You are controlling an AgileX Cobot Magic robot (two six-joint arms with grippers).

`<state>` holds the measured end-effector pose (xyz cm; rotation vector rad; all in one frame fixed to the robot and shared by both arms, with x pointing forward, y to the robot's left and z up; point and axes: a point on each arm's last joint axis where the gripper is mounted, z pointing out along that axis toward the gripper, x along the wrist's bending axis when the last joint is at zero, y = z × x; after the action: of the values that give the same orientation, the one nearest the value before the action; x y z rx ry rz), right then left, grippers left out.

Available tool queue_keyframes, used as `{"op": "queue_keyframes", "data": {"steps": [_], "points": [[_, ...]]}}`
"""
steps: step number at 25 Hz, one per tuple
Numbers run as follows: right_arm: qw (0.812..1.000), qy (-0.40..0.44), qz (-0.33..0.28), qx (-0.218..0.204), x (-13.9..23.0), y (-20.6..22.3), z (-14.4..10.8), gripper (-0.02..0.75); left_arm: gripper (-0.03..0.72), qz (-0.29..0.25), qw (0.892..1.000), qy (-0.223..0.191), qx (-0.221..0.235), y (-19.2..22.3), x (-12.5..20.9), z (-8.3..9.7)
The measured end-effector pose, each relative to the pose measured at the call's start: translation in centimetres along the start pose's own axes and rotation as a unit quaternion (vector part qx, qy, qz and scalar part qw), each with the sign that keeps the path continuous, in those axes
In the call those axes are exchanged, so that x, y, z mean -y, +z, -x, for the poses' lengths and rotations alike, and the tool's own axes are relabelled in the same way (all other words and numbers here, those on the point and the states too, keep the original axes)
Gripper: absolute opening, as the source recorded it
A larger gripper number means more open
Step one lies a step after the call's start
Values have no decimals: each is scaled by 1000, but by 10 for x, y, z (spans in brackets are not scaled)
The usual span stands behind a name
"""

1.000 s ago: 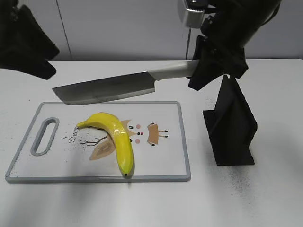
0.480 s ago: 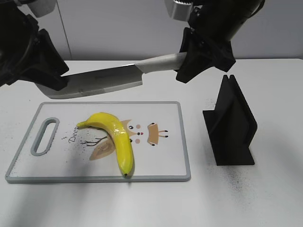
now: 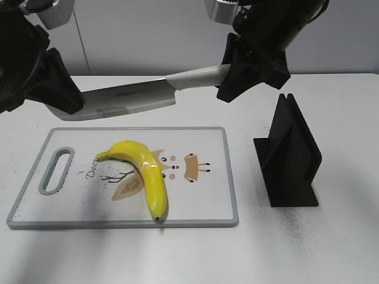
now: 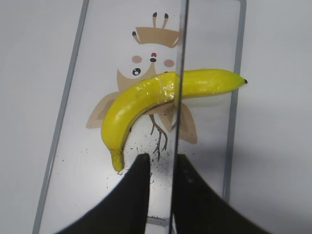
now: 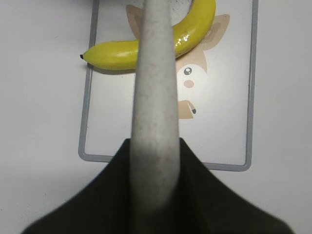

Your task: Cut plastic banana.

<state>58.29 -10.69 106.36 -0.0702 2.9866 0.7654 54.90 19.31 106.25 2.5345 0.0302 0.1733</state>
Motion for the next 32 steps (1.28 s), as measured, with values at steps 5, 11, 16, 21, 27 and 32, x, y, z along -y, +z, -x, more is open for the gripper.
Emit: {"op": "queue_keyframes", "data": {"steps": [5,11,16,21,27,32], "points": [[1000,1,2,3,0,0,1,165,13,-3,1000,-3,0,0,1,0],[1000,4,11,11,-2,1,2,165,0,-15,998,-54,1,8,6,-4],[1000,9,-7,0,6,19,10,165,4,-26,997,-77,2,27,16,-8],[1000,20,-20,-12,22,63,26,165,8,-54,992,-107,-42,57,45,0],[996,57,-50,-51,62,147,25,176,12,-100,985,-140,-14,115,88,7],[996,60,-47,-53,66,152,26,179,13,-109,984,-138,-2,131,92,6]]}}
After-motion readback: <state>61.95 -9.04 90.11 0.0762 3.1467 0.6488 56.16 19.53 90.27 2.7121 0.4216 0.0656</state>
